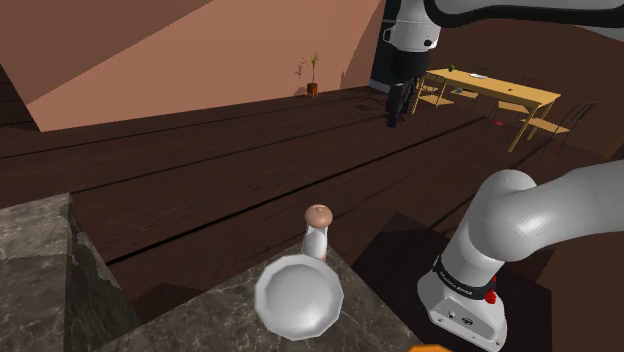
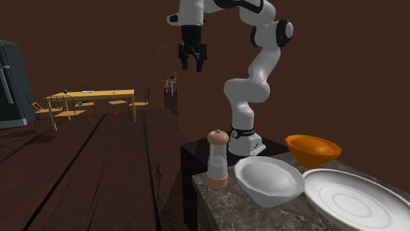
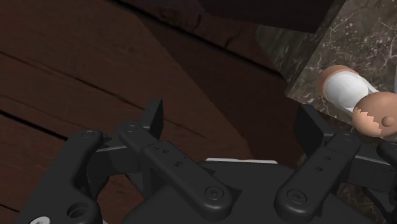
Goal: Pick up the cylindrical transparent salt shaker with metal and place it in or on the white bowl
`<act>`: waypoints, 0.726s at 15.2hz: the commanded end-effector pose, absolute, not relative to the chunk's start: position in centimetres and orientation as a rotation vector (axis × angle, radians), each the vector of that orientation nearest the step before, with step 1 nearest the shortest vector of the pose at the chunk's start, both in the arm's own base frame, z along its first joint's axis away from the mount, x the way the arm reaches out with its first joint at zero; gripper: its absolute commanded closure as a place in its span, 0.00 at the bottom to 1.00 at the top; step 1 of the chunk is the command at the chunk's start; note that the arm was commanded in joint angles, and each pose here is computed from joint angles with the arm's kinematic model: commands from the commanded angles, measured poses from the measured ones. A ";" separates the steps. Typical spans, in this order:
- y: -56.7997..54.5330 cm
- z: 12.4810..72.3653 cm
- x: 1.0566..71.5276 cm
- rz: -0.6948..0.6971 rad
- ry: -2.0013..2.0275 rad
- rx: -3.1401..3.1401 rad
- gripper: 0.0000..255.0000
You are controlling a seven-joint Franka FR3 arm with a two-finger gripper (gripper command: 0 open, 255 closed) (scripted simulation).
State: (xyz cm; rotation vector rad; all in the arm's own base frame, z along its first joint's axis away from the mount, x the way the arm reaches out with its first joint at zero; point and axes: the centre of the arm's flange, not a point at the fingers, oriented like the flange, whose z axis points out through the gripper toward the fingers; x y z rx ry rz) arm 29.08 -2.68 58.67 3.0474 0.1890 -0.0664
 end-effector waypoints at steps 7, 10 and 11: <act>4.1 54.2 29.8 -0.086 0.107 3.039 0.00; 7.4 52.0 30.3 -0.096 0.066 3.034 0.00; 8.5 51.2 30.5 -0.100 0.053 3.032 0.00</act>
